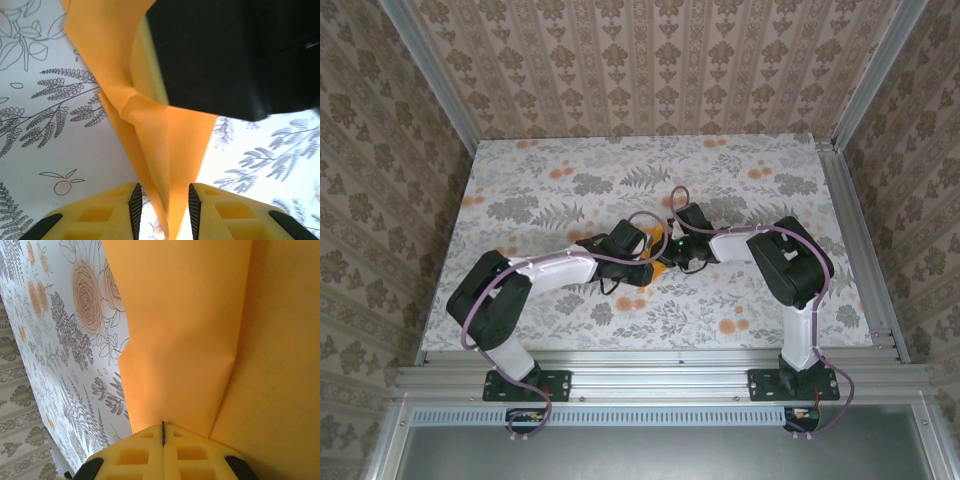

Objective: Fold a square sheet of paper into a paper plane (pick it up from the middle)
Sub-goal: Fourth fold the wing at the center of the table.

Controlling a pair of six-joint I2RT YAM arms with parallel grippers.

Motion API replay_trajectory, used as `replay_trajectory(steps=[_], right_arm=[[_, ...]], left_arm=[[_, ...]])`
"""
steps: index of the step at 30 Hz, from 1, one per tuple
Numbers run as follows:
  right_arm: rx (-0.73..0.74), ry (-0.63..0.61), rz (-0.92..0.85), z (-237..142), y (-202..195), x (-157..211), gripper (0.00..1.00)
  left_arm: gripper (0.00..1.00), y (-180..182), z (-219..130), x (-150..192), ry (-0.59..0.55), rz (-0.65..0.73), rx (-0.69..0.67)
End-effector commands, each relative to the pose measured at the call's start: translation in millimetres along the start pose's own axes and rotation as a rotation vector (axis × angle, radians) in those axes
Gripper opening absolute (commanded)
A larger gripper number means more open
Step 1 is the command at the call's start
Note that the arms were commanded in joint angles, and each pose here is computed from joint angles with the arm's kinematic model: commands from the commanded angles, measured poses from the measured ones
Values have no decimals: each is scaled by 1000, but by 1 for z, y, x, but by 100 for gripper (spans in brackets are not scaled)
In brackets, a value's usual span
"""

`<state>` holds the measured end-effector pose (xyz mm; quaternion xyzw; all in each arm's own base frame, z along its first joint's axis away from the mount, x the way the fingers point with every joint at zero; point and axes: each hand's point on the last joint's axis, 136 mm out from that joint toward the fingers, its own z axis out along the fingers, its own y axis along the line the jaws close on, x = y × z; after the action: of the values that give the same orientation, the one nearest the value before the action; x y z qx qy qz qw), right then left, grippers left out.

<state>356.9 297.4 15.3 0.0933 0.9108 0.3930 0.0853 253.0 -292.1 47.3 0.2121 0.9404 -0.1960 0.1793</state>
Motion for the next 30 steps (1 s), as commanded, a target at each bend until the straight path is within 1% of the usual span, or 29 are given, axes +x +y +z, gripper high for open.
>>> replay_trajectory(steps=[1,3,5,7,10,16,21,30], right_arm=[[154,22,41,8,-44,14,4],[146,24,38,8,-42,13,4],[136,25,37,8,-39,13,4],[124,28,35,8,-35,13,5],[108,33,35,9,-32,12,4],[87,50,38,10,-27,13,4],[77,48,40,10,-24,11,4],[74,45,35,6,-19,8,5]], left_arm=[[34,-10,-14,-11,-30,-36,53],[34,-13,-15,-15,-45,-42,70],[33,-21,-12,-18,-61,-47,122],[31,-27,-7,-16,-64,-52,167],[29,-29,0,-14,-65,-46,194],[24,-17,13,-8,-54,-57,185],[22,-11,19,5,-27,-62,181],[21,-3,26,21,-6,-85,185]])
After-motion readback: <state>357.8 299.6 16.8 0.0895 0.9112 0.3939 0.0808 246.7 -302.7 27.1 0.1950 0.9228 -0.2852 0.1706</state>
